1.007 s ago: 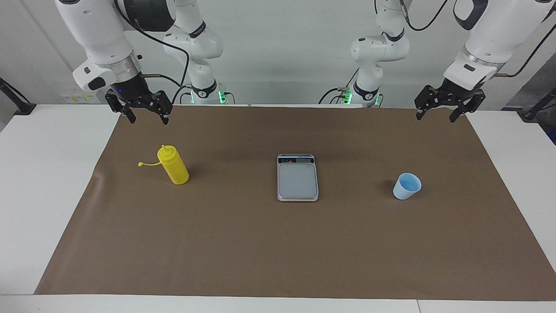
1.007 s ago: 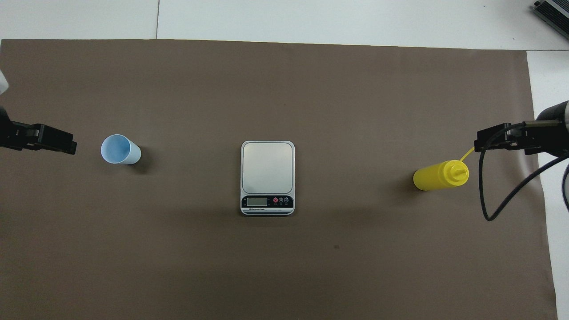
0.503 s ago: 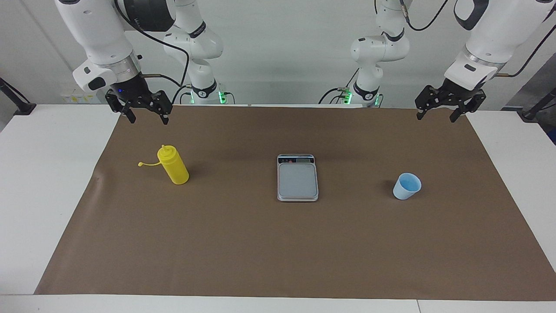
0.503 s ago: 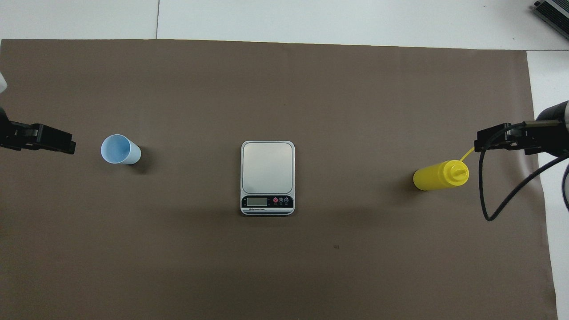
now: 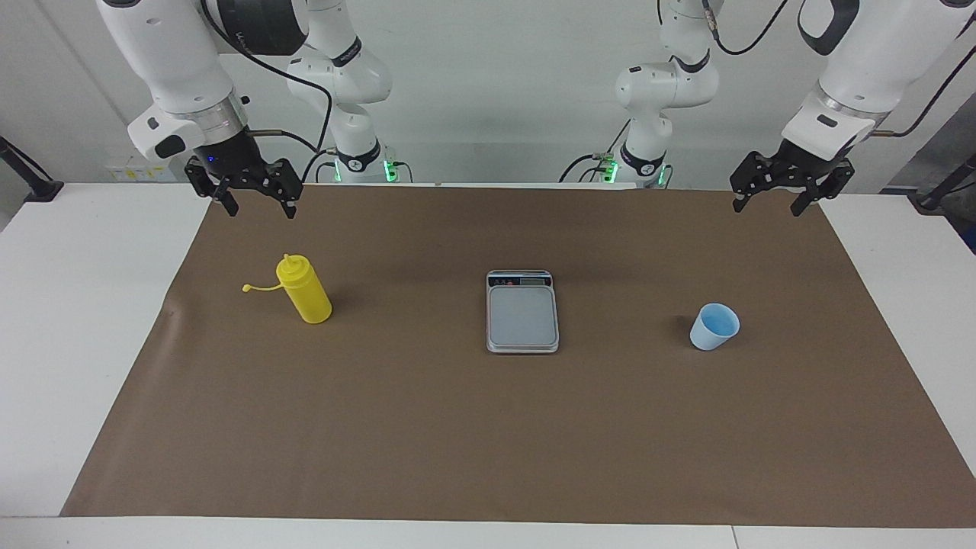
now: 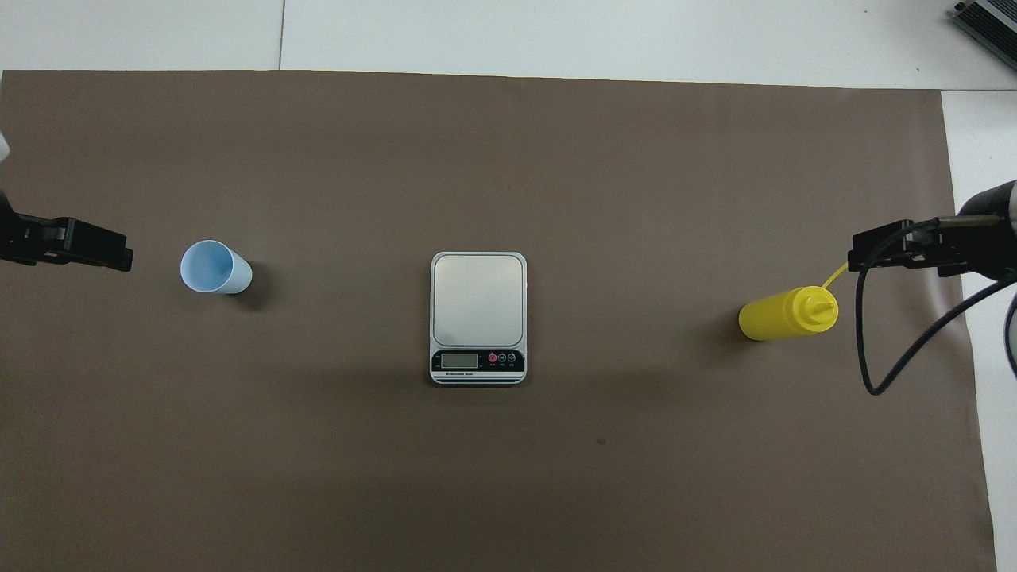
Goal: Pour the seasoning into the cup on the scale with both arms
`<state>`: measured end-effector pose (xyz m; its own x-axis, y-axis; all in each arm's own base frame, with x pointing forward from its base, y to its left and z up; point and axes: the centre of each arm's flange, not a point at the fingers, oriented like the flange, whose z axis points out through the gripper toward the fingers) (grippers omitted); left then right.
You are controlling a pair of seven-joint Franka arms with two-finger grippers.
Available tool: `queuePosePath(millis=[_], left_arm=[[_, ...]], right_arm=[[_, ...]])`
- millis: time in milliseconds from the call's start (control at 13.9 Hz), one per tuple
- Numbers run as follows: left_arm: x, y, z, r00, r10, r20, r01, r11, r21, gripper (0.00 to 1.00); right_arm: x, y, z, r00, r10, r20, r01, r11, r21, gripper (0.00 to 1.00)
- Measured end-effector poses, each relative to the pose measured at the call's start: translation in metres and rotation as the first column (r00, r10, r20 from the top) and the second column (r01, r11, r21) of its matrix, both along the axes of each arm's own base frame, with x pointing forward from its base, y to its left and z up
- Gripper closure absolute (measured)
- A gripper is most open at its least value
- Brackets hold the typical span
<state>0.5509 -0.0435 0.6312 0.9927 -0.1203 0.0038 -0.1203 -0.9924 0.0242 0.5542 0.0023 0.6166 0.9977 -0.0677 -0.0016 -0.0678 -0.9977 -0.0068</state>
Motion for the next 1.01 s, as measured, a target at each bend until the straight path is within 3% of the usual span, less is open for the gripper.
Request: queuePosePath(millis=[431,1007], left_arm=[[0.021,0.022,-0.054,0.998,0.045,0.046,-0.045,0.999,-0.005,0.00],[0.047,0.059,-0.169,0.983,0.170,0.071,-0.169,0.985,-0.020,0.00]], right_arm=[[0.000,0.000,0.000,1.000,0.000,-0.001,0.000,1.000,0.000,0.00],[0.000,0.000,-0.001,1.000,0.000,-0.002,0.000,1.000,0.000,0.00]])
